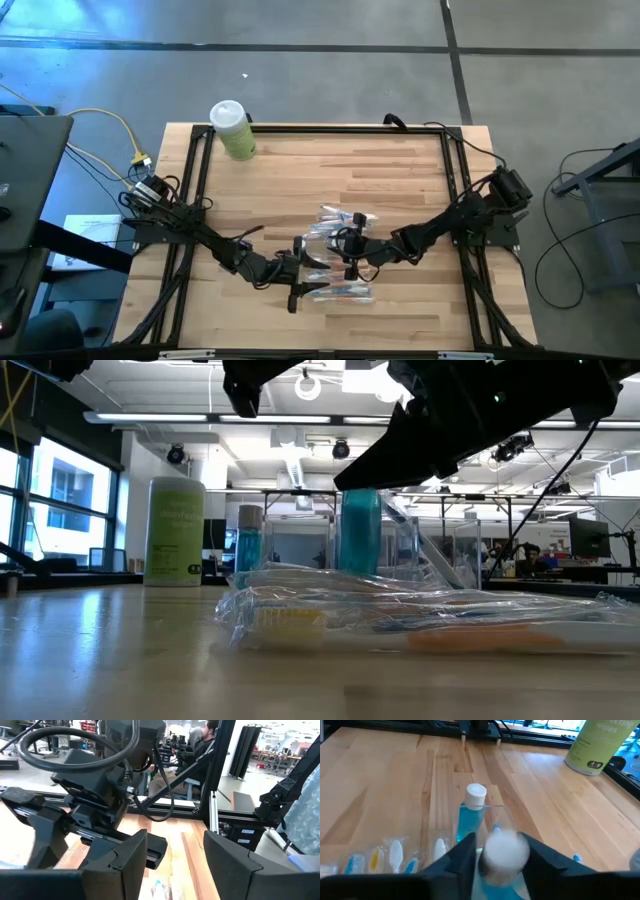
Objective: Pick & Place toothbrushing station
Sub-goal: Put the mouthwash into the transparent organizer, then put the orange toothbrush into the transparent organizer
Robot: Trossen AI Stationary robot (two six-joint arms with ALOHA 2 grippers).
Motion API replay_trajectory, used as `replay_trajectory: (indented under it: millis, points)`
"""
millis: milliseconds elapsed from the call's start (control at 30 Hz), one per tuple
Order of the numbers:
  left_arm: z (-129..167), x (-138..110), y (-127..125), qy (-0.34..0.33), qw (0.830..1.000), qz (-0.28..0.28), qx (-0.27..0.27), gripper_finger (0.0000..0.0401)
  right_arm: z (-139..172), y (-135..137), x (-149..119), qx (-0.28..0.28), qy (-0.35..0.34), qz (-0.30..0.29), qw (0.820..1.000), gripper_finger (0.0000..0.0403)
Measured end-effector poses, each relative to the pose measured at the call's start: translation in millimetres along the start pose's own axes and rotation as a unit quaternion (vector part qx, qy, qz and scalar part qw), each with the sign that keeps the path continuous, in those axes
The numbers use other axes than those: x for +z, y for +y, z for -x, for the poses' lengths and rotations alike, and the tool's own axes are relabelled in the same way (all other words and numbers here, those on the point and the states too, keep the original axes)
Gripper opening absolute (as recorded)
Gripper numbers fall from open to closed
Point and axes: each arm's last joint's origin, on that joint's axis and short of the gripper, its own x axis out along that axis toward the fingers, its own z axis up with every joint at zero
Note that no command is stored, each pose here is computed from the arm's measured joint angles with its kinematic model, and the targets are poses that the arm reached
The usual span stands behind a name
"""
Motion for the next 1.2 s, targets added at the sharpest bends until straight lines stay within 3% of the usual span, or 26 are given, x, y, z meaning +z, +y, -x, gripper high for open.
replay_trajectory:
  millis: [100,233,367,600,933,1200]
  points:
    - [0.0,0.0,0.0,0.000,1.000,0.000,0.000,0.0191,-0.4,-0.8,0.2,-0.001,0.000,-0.001,1.000,0.0172]
    - [0.0,0.0,0.0,0.000,1.000,0.000,0.000,0.0191,-0.2,-0.6,0.2,-0.001,0.000,0.000,1.000,0.0185]
    - [0.0,0.0,0.0,0.000,1.000,0.000,0.000,0.0191,-0.2,-0.5,0.5,-0.001,-0.002,0.006,1.000,0.0180]
    - [0.5,1.1,0.1,0.000,0.999,0.034,0.000,0.0191,11.1,11.9,13.2,0.006,-0.058,0.085,0.995,0.0155]
    - [6.0,0.9,-6.3,0.020,0.999,0.033,-0.007,0.0191,71.7,39.5,35.9,-0.054,-0.107,0.139,0.983,0.0140]
    - [12.4,-2.1,-14.8,0.043,0.999,0.021,-0.018,0.0191,117.3,68.9,24.8,-0.110,-0.110,0.163,0.974,0.0140]
